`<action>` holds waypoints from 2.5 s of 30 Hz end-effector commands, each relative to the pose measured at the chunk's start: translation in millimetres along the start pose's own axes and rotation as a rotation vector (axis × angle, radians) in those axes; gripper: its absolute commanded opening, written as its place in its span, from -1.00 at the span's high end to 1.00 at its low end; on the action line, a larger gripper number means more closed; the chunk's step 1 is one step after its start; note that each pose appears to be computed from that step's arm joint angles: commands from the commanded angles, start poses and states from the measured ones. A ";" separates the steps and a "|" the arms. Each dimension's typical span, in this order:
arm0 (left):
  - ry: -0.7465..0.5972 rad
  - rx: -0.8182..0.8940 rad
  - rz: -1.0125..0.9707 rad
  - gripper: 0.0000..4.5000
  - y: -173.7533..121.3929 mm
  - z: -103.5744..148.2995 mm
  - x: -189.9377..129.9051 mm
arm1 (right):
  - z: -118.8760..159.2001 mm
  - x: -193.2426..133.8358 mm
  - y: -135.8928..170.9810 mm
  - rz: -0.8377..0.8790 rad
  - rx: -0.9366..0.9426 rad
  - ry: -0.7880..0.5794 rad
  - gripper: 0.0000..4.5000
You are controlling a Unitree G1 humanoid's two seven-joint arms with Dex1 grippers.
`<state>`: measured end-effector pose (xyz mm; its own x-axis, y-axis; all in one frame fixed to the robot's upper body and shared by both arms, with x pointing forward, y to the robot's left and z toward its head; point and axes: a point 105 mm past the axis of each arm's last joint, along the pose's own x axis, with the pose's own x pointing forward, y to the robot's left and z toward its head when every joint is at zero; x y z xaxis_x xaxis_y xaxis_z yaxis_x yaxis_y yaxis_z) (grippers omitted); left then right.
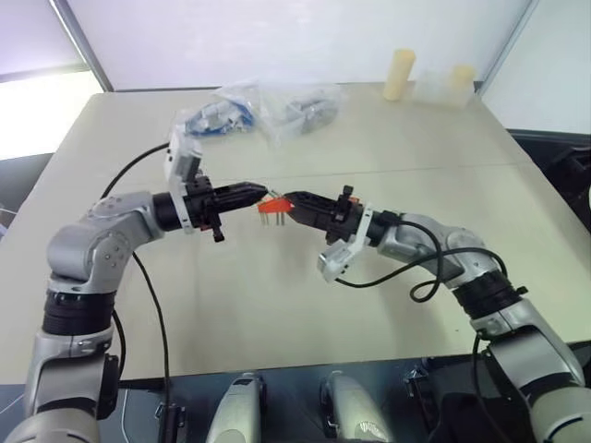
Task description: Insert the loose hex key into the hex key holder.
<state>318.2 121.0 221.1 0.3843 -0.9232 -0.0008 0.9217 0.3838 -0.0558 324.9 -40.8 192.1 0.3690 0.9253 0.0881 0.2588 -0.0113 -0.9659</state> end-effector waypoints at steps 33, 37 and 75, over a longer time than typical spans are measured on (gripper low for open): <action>0.028 -0.023 -0.030 -0.35 -8.0 -6.1 12.5 | 3.4 2.1 -14.0 -0.054 0.041 0.015 0.54; 0.029 -0.022 -0.031 -0.35 -8.2 -7.0 12.7 | 3.8 1.7 -13.9 -0.053 0.043 0.015 0.54; 0.026 -0.024 -0.014 1.00 -8.6 -14.5 12.7 | 4.5 -0.1 -12.9 -0.044 0.080 0.025 0.32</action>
<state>316.4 104.0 195.8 0.3662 -0.9284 -0.0631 0.9208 0.3713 -0.1191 321.1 -38.7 186.8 0.3958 0.9157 0.0699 0.1733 0.0003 -0.9849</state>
